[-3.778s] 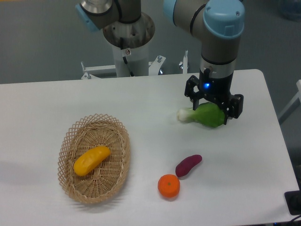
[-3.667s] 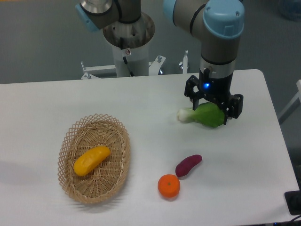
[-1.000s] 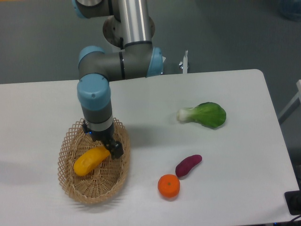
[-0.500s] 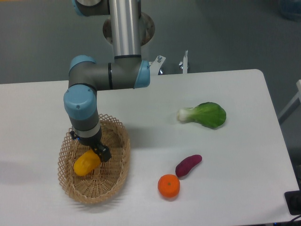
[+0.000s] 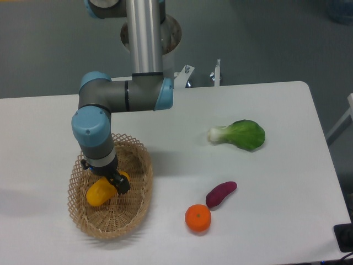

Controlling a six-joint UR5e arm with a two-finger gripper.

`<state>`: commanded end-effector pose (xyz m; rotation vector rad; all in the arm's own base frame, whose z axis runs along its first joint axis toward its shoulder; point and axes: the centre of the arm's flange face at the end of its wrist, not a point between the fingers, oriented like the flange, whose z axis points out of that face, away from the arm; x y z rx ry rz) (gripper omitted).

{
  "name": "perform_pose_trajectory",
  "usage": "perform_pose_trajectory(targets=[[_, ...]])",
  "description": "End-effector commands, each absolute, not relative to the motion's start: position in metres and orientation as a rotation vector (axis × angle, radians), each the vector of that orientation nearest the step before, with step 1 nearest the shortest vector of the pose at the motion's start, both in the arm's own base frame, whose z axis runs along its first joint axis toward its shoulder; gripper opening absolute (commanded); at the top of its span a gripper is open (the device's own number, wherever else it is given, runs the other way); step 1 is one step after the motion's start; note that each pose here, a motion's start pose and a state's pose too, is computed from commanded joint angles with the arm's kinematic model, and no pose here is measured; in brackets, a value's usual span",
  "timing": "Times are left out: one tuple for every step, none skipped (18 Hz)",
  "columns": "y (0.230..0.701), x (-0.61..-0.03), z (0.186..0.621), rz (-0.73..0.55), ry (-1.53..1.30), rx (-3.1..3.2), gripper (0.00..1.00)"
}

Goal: Pick up the mango from the basket
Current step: 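Lower the gripper onto the yellow mango and close on it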

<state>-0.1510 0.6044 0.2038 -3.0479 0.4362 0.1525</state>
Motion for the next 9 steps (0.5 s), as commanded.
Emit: perform_pose_trajectory(targets=[[0.6047,-0.1502,0.2043,0.164,0.441,-3.052,0.95],[0.6057,-0.1467,0.2045,0.168,0.450,-3.050,0.86],[0.6058,-0.1457,0.2063,0.170,0.449,-3.047,0.77],[0.6057,-0.1456,0.2082,0.172,0.449,-3.044,0.71],[0.6060,-0.1456,0.2105,0.173,0.448,-3.041,0.66],[0.6060,-0.1454,0.2115,0.172,0.448,-3.039,0.63],[0.6060,-0.1454,0.2115,0.172,0.448,-3.039,0.60],[0.6060,-0.1454,0.2115,0.172,0.448,-3.039,0.59],[0.6063,-0.1457,0.2130,0.177,0.447,-3.037,0.57]])
